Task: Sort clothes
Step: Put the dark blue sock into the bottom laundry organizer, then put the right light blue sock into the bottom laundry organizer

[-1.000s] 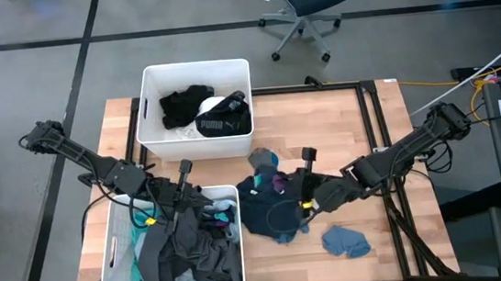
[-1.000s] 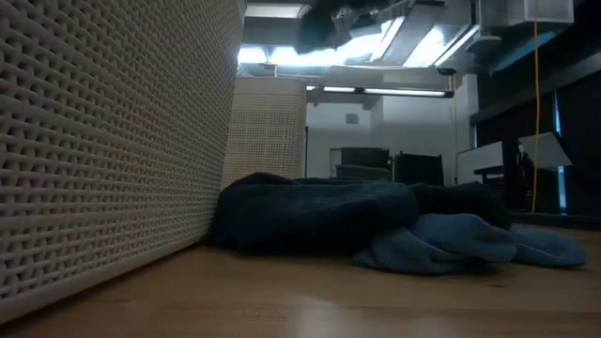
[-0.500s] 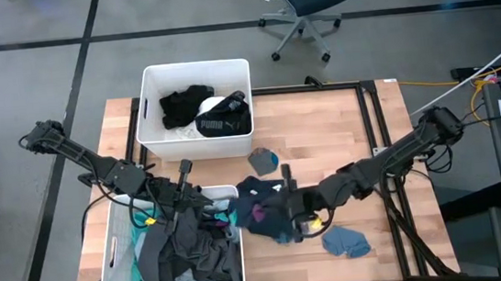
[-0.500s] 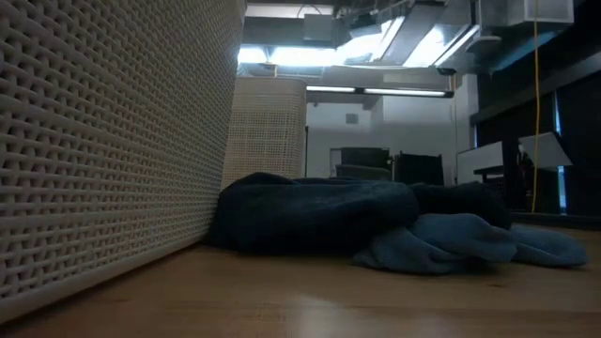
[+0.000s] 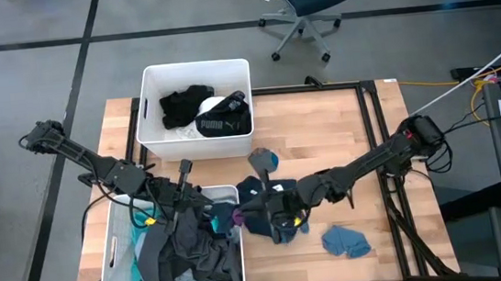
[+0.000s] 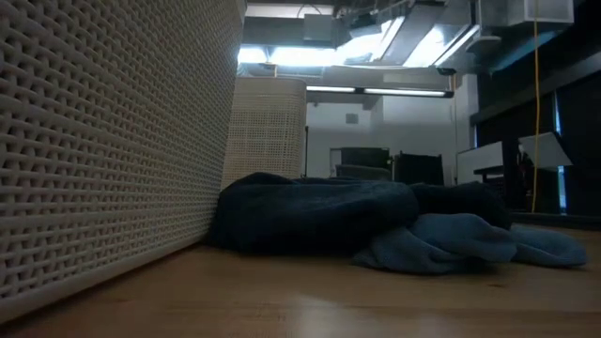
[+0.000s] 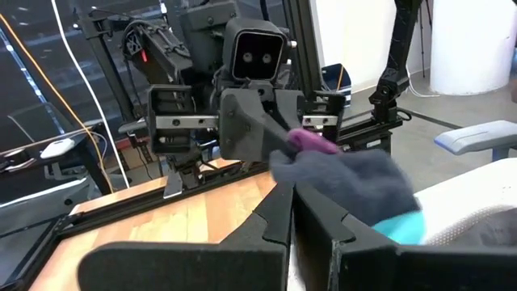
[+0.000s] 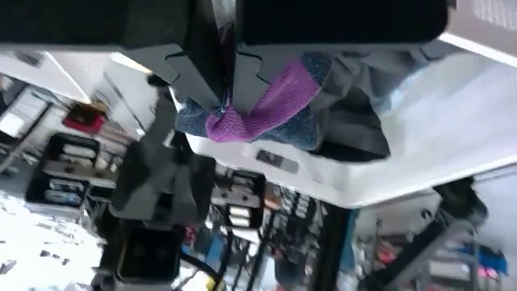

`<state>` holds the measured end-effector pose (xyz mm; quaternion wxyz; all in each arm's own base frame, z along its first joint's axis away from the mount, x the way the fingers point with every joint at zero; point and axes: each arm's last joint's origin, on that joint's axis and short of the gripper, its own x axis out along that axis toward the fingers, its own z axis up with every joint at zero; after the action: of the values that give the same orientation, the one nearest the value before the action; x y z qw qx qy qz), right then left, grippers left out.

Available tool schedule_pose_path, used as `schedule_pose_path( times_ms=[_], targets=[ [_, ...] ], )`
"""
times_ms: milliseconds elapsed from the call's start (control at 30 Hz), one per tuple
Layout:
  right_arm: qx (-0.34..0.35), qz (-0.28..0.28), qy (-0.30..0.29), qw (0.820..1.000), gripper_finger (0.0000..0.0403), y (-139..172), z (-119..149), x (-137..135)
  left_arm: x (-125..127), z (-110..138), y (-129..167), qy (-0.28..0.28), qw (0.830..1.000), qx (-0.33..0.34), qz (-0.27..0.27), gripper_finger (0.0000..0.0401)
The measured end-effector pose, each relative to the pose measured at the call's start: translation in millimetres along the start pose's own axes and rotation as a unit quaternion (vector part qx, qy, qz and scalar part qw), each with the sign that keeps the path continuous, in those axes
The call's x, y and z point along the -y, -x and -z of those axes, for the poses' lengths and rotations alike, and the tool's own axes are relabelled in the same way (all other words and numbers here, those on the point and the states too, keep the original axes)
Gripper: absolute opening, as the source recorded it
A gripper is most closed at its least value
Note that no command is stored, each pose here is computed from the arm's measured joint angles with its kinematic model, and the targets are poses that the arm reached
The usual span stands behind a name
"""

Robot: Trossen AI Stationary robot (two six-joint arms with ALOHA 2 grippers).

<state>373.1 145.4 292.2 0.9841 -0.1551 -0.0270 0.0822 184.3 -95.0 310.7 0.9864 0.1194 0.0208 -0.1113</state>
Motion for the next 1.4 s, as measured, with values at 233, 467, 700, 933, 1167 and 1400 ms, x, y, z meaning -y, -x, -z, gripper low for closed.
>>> schedule_pose_path(
  times_ms=[233,467,700,933,1167,1400],
  targets=[
    [0.03,-0.035,-0.004,0.999,0.0017,-9.7,11.9,-4.9,0.0,0.0,0.0,0.0,1.0,0.0,0.0,0.0005],
    [0.015,-0.04,-0.001,0.999,0.0037,-14.1,22.5,-9.4,0.0,0.1,0.0,0.0,1.0,-0.001,0.0,0.0005],
    [0.017,-0.039,-0.001,0.999,0.0145,-14.1,22.1,-9.2,0.0,0.0,0.0,0.0,1.0,0.0,0.0,0.0005],
    [0.023,-0.037,-0.001,0.999,0.0215,-10.1,14.0,-10.3,0.0,0.2,0.0,0.0,1.0,-0.001,0.0,0.0005],
    [-0.044,0.008,0.012,0.999,0.0223,15.5,-12.9,-19.9,0.1,0.7,0.0,0.001,1.0,-0.004,0.001,0.0005],
    [-0.186,0.015,-0.019,0.982,0.0221,51.0,-17.4,-37.1,0.1,0.7,0.0,0.001,1.0,-0.003,0.001,0.0005]
  ],
)
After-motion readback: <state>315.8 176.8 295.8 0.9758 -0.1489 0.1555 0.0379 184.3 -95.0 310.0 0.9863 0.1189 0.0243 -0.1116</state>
